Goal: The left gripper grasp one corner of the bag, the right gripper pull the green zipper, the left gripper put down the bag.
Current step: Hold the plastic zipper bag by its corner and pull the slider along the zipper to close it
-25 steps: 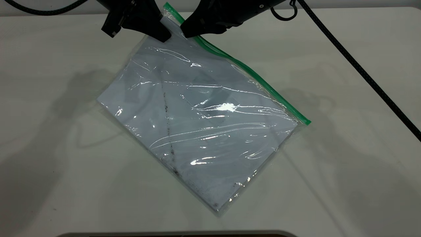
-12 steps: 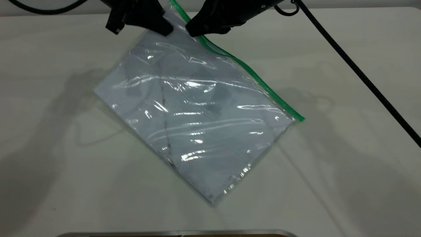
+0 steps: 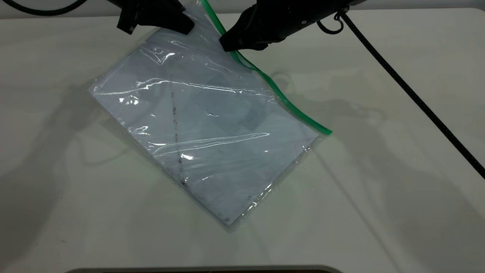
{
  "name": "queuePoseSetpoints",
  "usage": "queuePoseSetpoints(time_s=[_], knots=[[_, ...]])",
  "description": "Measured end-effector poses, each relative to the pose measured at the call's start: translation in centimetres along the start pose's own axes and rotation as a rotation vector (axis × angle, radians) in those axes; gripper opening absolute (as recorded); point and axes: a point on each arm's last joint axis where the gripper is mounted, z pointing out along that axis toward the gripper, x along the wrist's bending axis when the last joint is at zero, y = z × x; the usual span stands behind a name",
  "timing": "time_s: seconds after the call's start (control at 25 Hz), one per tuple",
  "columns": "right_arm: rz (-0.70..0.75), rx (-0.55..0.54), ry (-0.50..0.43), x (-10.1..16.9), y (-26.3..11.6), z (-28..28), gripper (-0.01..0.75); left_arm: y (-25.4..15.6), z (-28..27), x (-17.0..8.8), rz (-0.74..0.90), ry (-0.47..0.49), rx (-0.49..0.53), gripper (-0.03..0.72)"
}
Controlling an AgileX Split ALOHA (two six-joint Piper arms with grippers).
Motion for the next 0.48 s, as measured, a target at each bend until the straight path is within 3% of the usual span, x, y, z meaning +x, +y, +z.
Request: queuePoseSetpoints(time_s=[0.2,0.48], knots=[[0.006,0.019,-0.022,-0.5,-0.7,0.4,0.035,-0.4,-0.5,0.2,-0.036,0.022,-0.031,0.051],[0.017,0.107,-0.137,-3.4,-3.7,0.0,0.035,-1.1,-2.3,1.0,-0.108,0.097,-0.109,0.051]])
